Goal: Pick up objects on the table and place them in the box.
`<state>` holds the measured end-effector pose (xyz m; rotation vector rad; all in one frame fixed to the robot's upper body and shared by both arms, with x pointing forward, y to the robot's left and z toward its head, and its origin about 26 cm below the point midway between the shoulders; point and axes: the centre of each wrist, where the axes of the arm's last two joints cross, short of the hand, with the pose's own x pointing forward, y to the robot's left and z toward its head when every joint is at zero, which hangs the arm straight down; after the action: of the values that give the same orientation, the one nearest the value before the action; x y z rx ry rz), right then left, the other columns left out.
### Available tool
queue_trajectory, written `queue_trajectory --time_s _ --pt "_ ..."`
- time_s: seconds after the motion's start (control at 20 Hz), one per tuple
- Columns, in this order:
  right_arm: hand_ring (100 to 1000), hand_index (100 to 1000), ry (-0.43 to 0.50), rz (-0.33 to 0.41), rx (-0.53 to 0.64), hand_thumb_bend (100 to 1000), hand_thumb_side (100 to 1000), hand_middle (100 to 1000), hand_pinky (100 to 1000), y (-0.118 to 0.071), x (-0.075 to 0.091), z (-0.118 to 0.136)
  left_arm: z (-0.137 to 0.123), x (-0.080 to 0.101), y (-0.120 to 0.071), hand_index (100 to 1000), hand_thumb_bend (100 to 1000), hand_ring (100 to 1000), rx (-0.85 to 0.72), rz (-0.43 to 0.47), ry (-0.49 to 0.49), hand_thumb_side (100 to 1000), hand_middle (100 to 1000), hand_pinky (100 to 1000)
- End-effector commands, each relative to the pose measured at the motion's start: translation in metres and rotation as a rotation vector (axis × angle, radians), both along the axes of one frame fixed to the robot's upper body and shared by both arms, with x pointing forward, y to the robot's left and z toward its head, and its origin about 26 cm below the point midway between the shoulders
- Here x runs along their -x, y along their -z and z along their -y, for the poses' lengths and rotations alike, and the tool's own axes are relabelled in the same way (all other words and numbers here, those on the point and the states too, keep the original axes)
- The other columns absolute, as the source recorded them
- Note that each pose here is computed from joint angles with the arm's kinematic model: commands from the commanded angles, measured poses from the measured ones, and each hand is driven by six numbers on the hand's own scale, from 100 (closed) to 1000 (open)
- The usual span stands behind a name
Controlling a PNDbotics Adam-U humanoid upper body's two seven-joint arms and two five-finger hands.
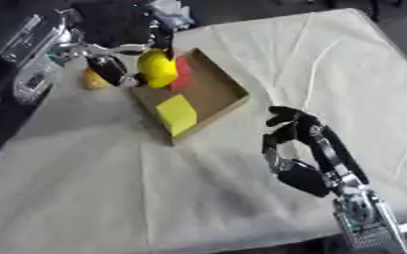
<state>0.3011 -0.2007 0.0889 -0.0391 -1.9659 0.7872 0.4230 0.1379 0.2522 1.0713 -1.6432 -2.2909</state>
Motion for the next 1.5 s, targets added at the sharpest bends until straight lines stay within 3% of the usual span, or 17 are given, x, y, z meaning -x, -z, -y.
queue_trajectory --time_s 0.05,0.55,0.9,1.2,1.5 --pt "613 858 -0.040 0.020 0.000 100 342 674 622 -0.007 -0.001 -0.005 0.011 -0.009 0.000 780 372 731 0.009 0.014 -0.010 149 713 808" --pt "613 858 -0.075 0.029 -0.009 100 348 674 622 -0.012 -0.003 -0.012 0.015 -0.022 0.029 855 385 748 0.002 -0.014 -0.064 223 764 812" --pt "613 858 -0.073 0.030 -0.010 100 347 675 622 -0.012 -0.003 -0.012 0.007 -0.025 0.028 896 401 765 -0.014 -0.012 -0.115 241 799 822" --pt "613 858 -0.063 0.027 -0.009 100 346 675 622 -0.011 -0.003 -0.010 -0.006 -0.022 0.011 850 354 743 0.035 0.023 -0.126 199 758 810" --pt "613 858 -0.034 0.023 -0.004 100 345 675 621 -0.009 -0.003 -0.005 -0.051 -0.016 -0.023 847 356 723 0.134 0.054 -0.210 196 748 797"
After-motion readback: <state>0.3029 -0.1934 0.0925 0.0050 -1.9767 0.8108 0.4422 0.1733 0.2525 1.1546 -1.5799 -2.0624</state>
